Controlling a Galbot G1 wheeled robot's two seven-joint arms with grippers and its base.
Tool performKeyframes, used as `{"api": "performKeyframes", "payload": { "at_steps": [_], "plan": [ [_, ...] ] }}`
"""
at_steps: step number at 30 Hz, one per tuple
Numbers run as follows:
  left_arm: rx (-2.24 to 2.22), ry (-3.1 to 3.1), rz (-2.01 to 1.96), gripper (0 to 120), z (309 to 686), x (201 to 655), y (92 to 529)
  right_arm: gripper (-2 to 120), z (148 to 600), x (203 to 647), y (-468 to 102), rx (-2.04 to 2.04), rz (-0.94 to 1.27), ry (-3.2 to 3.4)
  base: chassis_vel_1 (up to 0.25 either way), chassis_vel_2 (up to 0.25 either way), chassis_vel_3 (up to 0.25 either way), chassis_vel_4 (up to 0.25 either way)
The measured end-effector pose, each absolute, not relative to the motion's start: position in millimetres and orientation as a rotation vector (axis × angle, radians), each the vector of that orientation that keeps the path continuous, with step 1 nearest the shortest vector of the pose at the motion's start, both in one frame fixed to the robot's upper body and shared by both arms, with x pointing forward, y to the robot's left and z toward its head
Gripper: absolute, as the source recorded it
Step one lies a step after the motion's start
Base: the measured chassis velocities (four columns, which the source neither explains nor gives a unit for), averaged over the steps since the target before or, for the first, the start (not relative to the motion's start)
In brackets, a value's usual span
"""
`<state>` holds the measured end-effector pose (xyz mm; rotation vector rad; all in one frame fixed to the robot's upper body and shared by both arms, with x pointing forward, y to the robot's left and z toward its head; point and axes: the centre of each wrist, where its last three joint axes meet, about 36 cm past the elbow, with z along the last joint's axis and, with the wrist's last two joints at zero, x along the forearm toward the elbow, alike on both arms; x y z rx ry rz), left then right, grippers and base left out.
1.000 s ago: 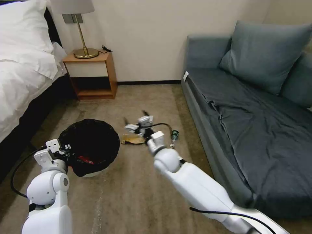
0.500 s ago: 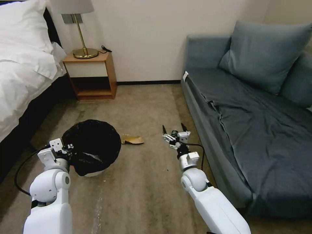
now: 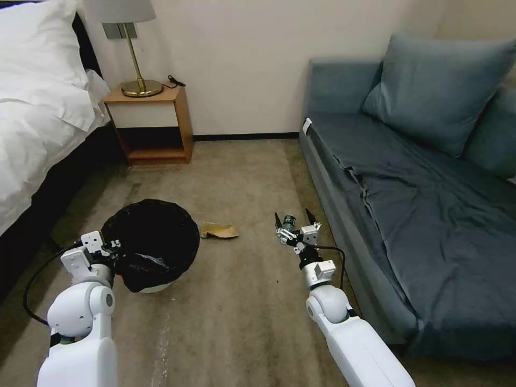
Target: Pick up the trash bin, then pick up the garbage on the floor and place it into the trash bin.
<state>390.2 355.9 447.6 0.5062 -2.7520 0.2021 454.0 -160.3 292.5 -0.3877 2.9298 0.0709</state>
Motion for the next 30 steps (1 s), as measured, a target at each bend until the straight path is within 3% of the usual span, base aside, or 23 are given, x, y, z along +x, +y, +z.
{"api": "performKeyframes", "payload": {
  "at_steps": [19, 30],
  "plan": [
    [0.523, -2.758, 0.193, 4, 450.6, 386.4, 354.9, 99, 280.1, 446.4, -160.9, -0.419, 0.083, 2.942, 0.0, 0.0, 0.0, 0.0],
    [0.533, -2.755, 0.192, 4, 449.1, 385.0, 355.6, 97, 274.3, 443.9, -161.5, -0.428, 0.09, 2.947, -0.066, 0.065, 0.07, -0.081]
  ]
}}
